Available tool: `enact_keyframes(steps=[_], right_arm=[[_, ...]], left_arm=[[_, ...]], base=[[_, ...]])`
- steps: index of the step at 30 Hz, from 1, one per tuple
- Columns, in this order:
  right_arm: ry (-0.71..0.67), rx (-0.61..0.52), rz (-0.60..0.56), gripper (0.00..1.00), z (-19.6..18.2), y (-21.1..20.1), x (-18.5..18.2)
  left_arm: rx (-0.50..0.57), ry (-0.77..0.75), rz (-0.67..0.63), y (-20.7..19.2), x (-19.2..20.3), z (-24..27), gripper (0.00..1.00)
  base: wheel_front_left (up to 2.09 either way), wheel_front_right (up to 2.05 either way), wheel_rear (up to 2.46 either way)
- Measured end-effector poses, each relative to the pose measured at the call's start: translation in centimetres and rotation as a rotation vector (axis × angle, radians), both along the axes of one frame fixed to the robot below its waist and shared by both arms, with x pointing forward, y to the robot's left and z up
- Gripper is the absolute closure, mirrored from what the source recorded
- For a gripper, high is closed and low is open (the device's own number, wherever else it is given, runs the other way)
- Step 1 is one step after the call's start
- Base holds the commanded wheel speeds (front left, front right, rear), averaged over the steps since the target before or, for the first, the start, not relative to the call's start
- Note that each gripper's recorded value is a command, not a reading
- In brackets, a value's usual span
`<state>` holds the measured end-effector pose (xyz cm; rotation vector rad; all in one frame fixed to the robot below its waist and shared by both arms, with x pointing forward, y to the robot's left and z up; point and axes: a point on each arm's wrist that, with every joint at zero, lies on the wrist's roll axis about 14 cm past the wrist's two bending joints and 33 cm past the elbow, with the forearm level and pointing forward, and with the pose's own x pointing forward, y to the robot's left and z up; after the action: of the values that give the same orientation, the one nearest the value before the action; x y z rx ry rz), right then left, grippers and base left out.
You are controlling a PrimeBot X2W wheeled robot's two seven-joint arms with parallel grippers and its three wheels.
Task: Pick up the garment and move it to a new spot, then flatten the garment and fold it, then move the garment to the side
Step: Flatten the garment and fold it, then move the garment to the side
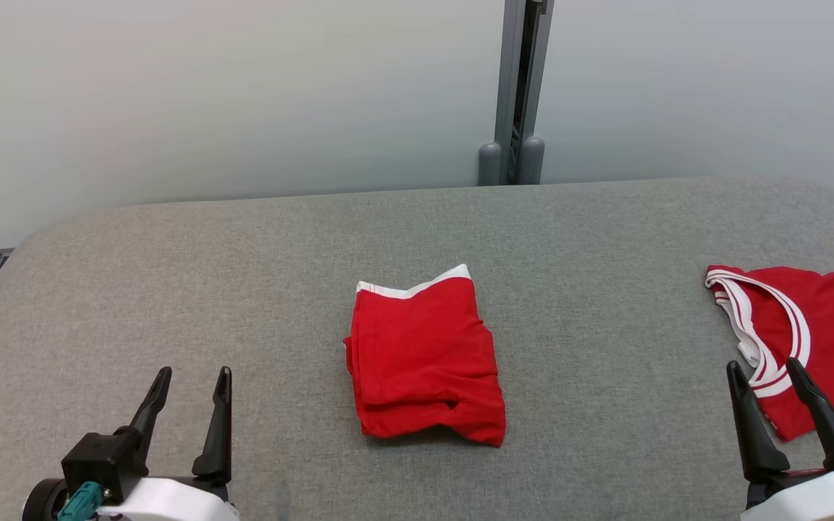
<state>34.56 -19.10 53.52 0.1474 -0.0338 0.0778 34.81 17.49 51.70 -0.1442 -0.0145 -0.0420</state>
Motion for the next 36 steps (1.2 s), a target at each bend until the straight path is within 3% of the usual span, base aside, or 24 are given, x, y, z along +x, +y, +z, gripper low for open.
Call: enact_keyframes(steps=[36], right_arm=[[0.022,-0.019,-0.010,0.00,-0.07,-0.05,-0.77]], left_arm=[[0.024,0.036,0.032,0.85,-0.46,-0.28,0.00]], base=[[0.00,0.00,0.00]])
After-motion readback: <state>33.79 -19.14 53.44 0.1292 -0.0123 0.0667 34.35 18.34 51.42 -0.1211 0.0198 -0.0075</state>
